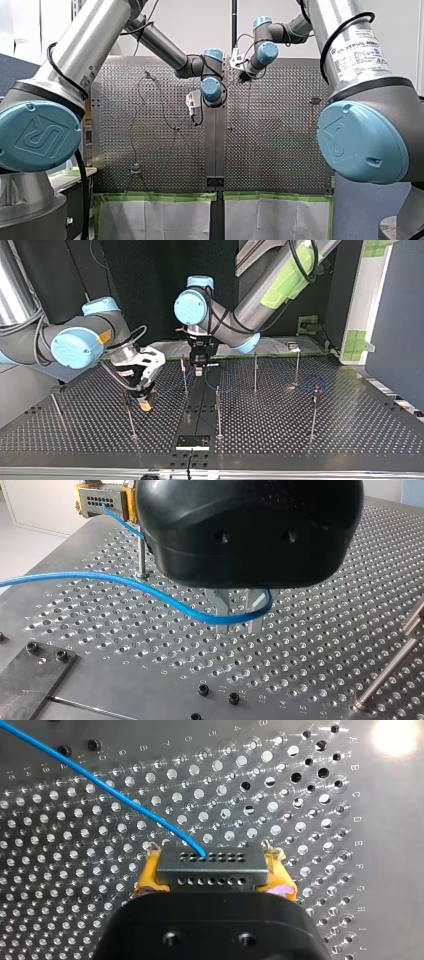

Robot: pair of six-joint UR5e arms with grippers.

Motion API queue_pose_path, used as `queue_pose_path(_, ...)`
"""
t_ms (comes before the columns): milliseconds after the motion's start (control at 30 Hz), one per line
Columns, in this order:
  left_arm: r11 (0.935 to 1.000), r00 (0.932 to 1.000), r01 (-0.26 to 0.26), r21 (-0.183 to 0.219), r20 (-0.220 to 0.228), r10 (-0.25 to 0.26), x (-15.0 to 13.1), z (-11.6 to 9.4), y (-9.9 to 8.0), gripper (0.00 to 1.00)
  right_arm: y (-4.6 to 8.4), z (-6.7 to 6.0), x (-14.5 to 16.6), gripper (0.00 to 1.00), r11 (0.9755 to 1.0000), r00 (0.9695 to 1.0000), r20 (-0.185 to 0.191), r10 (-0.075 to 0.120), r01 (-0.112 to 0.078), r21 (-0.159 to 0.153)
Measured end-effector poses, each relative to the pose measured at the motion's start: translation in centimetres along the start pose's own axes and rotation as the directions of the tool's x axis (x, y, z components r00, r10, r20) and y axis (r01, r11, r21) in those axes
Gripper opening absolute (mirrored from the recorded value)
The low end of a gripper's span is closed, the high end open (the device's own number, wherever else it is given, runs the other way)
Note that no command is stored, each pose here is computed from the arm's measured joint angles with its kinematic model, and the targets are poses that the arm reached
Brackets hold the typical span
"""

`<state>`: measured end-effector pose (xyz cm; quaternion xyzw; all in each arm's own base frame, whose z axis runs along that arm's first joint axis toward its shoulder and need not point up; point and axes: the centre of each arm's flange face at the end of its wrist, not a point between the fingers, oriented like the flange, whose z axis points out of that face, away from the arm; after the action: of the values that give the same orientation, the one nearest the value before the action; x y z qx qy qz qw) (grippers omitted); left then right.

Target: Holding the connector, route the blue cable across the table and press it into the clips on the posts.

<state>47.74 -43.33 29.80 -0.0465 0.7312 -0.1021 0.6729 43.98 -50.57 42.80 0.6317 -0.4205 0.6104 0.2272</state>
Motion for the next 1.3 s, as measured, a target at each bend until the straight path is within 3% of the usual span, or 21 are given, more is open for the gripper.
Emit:
queue_pose_path(633, 1.0, 1.0, 0.0, 0.0, 0.0, 0.0, 0.0, 0.0, 0.0, 0.21, 0.9, -0.3, -2.6, 0.0, 0.9999, 0.9987, 0.051, 0.007, -0.007, -0.016)
queue_pose_path(1300, 1.0, 1.0, 0.0, 0.0, 0.0, 0.0, 0.0, 0.0, 0.0, 0.21, 1.2, -0.4, -3.7, 0.0, 0.9997, 0.9974, 0.071, 0.011, -0.009, -0.022)
